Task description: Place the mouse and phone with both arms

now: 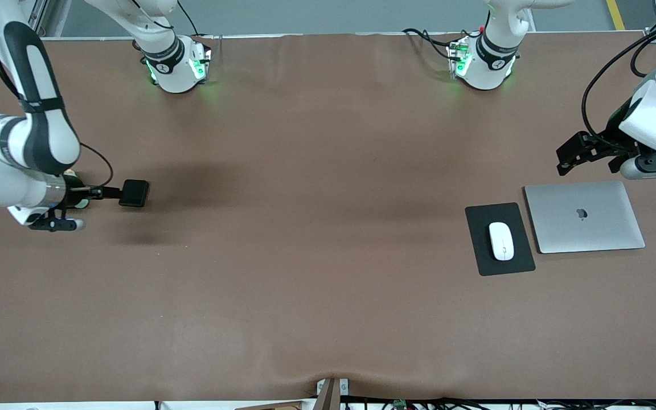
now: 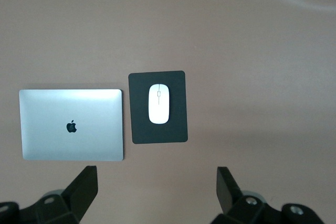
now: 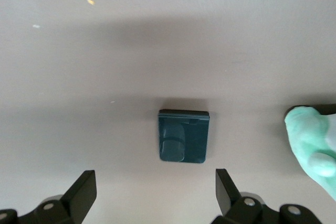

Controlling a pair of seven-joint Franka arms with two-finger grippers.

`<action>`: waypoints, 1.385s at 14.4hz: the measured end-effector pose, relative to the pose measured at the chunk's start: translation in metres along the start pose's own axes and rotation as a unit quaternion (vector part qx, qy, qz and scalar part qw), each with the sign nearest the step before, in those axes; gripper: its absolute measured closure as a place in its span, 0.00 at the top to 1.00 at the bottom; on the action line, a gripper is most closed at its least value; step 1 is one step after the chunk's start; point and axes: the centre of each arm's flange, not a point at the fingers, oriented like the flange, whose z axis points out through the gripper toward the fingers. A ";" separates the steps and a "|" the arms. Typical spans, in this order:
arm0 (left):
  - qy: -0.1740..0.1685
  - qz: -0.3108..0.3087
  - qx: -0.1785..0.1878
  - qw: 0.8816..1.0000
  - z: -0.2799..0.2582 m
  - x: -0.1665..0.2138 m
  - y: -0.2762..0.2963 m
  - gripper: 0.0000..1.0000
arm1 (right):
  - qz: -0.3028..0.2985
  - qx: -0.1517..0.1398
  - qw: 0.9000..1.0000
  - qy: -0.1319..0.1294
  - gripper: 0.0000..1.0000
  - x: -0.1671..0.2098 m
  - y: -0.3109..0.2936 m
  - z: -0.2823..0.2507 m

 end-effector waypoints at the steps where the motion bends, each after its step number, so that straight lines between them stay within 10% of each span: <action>1: 0.002 0.000 0.000 1.000 -0.002 0.000 0.000 1.00 | -0.006 -0.001 1.000 0.002 1.00 0.003 -0.005 -0.014; 16: 0.007 -0.003 -0.001 1.000 -0.011 0.000 -0.003 1.00 | -0.089 -0.014 0.992 0.084 1.00 -0.002 -0.053 -0.238; 20: 0.006 -0.003 0.000 1.000 -0.011 0.000 -0.004 1.00 | -0.095 -0.012 0.994 0.055 1.00 -0.028 -0.061 -0.263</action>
